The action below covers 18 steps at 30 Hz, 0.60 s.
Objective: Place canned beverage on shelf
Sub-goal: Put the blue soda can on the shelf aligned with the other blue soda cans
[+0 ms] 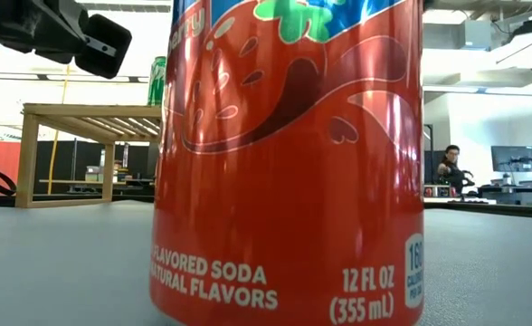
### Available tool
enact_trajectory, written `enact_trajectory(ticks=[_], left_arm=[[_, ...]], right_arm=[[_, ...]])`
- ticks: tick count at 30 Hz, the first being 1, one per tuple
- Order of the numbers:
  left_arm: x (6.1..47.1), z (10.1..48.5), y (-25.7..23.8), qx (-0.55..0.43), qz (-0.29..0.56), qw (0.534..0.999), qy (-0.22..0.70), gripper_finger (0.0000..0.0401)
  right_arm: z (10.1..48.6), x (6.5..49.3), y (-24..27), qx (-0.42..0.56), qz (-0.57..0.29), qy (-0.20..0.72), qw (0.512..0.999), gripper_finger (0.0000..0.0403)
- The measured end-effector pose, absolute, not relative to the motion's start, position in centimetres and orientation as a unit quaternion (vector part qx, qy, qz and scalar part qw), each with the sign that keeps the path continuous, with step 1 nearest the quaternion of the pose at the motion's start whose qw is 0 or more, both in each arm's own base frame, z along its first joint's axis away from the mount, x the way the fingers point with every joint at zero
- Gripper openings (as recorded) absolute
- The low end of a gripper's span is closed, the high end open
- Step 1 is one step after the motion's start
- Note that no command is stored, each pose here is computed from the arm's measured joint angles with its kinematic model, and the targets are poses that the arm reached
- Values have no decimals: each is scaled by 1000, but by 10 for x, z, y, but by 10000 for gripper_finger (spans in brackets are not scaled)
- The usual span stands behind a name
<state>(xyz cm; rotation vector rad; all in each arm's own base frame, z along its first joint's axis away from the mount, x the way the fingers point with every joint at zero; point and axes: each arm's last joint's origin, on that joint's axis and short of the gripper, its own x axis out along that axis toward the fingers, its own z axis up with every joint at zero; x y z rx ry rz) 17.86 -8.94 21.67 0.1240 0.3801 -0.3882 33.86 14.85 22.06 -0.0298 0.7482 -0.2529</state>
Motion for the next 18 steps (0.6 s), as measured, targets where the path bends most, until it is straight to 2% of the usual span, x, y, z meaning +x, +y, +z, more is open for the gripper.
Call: enact_trajectory(ticks=[4,12,18], left_arm=[[179,217,-89,61,-191,962,187,0],[179,217,-89,49,-186,963,188,0],[179,217,-89,42,-184,963,191,0]], right_arm=[[190,337,163,23,-132,306,943,260],[149,353,179,13,-246,200,948,260],[126,366,182,35,-251,162,954,260]])
